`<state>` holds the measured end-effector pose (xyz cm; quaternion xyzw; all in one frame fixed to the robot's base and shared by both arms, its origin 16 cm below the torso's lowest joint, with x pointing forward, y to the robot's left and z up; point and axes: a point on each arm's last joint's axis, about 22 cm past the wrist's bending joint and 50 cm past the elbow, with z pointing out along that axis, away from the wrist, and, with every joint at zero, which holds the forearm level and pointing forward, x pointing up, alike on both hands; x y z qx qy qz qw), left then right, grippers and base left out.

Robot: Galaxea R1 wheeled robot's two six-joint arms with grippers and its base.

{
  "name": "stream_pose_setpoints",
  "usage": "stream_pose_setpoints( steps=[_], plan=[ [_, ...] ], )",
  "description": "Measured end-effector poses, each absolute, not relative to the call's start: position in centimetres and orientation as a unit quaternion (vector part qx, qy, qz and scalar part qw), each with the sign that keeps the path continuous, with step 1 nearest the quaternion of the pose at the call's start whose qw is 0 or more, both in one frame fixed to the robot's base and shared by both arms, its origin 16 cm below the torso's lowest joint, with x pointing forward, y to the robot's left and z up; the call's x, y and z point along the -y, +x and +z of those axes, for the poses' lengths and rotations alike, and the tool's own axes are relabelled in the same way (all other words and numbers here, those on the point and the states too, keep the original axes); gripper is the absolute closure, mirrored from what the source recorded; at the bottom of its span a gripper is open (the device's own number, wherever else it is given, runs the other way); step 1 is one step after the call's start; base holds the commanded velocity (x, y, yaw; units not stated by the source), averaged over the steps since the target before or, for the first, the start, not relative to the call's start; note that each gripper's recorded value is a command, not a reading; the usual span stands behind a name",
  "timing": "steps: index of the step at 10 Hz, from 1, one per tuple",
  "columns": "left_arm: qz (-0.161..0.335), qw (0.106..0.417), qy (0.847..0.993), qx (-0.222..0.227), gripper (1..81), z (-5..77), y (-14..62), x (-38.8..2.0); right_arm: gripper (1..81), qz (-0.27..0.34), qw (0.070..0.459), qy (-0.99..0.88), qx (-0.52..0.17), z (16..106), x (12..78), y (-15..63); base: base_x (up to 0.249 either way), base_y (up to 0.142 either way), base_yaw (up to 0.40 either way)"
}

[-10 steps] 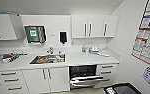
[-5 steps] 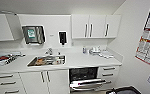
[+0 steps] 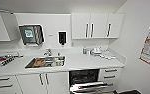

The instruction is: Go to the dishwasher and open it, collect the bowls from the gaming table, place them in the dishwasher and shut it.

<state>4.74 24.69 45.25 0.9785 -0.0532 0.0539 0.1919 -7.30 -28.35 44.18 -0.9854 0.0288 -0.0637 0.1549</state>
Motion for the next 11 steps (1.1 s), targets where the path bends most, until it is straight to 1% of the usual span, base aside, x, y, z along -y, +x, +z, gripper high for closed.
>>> stream_pose_setpoints(
  steps=[2, 6, 8, 11],
  plan=[
    [0.060, 0.192, 0.978, 0.053, 81.1, 45.3, 5.6, -24.6, 81.1, -0.072, 0.155, -0.985, -0.028, 44.2, 28.4, -5.9, 0.101, 0.000, 0.000],
    [0.046, 0.192, 0.979, 0.053, 81.1, 45.2, 3.5, -24.8, 81.1, -0.059, 0.154, -0.986, -0.028, 44.2, 28.4, -8.1, 0.093, 0.000, 0.000],
    [0.056, 0.192, 0.978, 0.053, 81.1, 45.3, 4.8, -24.7, 81.1, -0.067, 0.154, -0.985, -0.028, 44.2, 28.4, -6.9, 0.119, 0.000, 0.000],
    [0.055, 0.192, 0.978, 0.053, 81.1, 45.3, 4.7, -24.7, 81.1, -0.067, 0.154, -0.985, -0.028, 44.2, 28.4, -7.0, 0.133, 0.000, 0.000]
  ],
)
